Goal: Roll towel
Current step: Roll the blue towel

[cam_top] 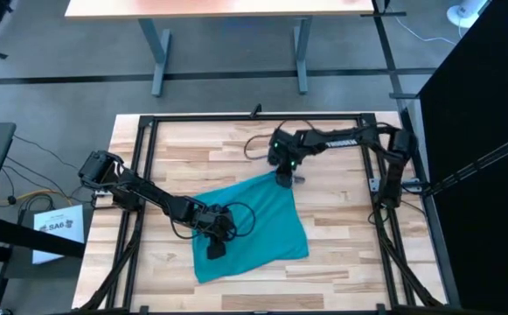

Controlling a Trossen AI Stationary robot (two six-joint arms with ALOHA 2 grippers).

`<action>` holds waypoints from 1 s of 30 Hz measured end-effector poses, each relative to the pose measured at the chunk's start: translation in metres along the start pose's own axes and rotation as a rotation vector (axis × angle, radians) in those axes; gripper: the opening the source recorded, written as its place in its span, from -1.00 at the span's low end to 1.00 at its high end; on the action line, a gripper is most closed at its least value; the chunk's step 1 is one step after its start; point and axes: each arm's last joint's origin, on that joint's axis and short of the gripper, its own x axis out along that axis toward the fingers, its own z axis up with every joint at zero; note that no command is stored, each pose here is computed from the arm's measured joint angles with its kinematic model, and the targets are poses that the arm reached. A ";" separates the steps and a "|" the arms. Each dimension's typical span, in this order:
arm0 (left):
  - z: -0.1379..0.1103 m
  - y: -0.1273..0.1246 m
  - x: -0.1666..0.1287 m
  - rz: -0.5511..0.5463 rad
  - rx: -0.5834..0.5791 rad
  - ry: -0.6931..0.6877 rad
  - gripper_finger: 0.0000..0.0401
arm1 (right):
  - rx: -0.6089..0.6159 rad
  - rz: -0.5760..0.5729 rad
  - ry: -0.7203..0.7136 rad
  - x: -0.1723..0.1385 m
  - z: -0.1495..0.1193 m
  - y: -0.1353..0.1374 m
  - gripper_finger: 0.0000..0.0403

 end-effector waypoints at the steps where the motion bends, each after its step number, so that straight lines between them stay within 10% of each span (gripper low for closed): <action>1: 0.000 0.000 0.000 0.000 0.000 0.000 -0.81 | 0.011 -0.007 0.002 -0.003 0.001 -0.006 -0.40; 12: -0.001 -0.001 0.000 -0.001 -0.005 0.002 -0.81 | -0.198 0.068 -0.224 -0.058 0.033 0.042 -0.40; 30: -0.004 0.001 -0.029 0.019 0.068 0.051 -0.83 | -0.321 0.225 -0.181 -0.002 0.035 0.102 -0.40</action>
